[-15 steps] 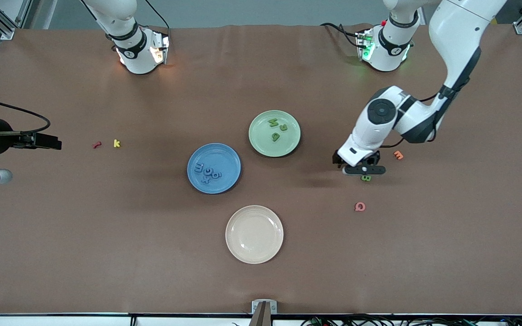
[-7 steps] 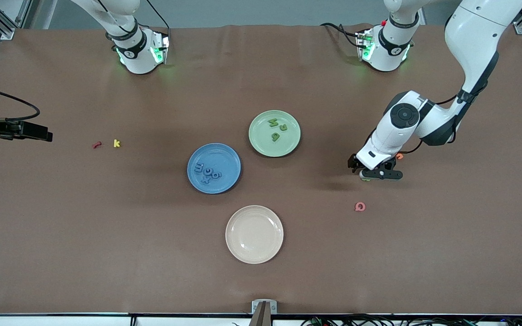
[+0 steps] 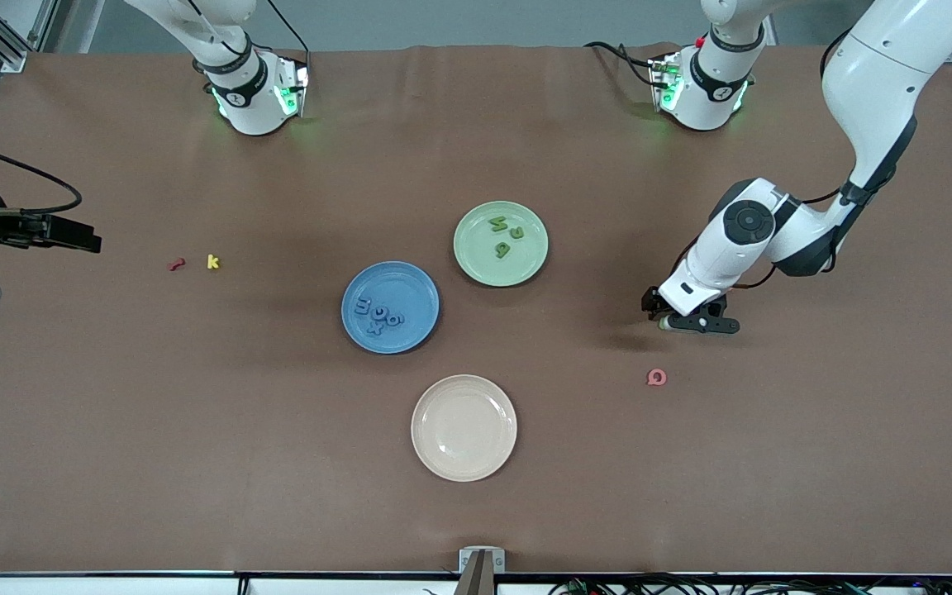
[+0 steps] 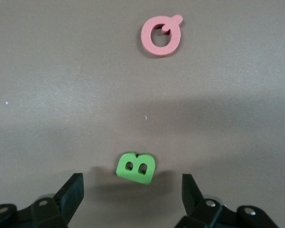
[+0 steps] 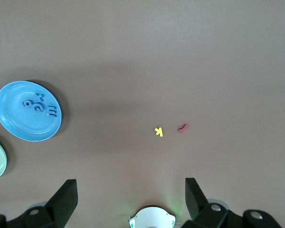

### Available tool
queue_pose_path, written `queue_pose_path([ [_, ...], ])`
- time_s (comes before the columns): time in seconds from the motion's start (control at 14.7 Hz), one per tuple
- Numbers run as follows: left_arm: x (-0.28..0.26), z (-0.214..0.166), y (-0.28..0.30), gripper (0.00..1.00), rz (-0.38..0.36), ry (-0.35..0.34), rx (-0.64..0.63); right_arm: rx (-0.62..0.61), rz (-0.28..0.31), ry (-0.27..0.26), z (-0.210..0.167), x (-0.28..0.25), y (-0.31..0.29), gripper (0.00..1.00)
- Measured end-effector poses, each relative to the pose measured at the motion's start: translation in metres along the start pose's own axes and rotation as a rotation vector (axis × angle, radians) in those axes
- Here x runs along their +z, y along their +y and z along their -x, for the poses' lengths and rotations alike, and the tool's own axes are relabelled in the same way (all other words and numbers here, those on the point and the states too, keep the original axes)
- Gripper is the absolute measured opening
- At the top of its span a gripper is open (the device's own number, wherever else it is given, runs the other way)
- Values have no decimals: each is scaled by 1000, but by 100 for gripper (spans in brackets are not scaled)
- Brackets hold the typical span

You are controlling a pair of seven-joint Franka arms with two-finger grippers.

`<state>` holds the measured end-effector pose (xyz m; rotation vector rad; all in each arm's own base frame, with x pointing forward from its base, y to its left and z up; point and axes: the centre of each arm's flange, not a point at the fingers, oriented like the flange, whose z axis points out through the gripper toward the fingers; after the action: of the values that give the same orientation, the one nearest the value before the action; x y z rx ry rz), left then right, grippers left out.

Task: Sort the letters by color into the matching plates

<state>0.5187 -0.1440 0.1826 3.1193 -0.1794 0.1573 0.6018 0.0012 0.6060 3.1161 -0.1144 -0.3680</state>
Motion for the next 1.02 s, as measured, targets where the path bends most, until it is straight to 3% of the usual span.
queue_pose_path([
  [0.54, 7, -9, 3, 70, 15, 7, 11, -11, 26, 40, 16, 0, 8, 100],
  [0.68, 7, -11, 2, 57, 16, 9, 10, -16, 28, 58, 27, 3, 13, 100],
  [0.75, 7, -11, 2, 57, 17, 11, 9, -17, 19, 64, 34, 4, 16, 100],
  [0.88, 7, -12, 2, 43, 18, 12, 9, -16, 11, 77, 46, 4, 21, 100],
  [0.95, 7, -12, 2, 43, 18, 12, 8, -13, 11, 87, 51, 3, 23, 100],
  [1.02, 7, -13, 2, 37, 18, 13, 8, -12, 10, 95, 56, 3, 24, 100],
])
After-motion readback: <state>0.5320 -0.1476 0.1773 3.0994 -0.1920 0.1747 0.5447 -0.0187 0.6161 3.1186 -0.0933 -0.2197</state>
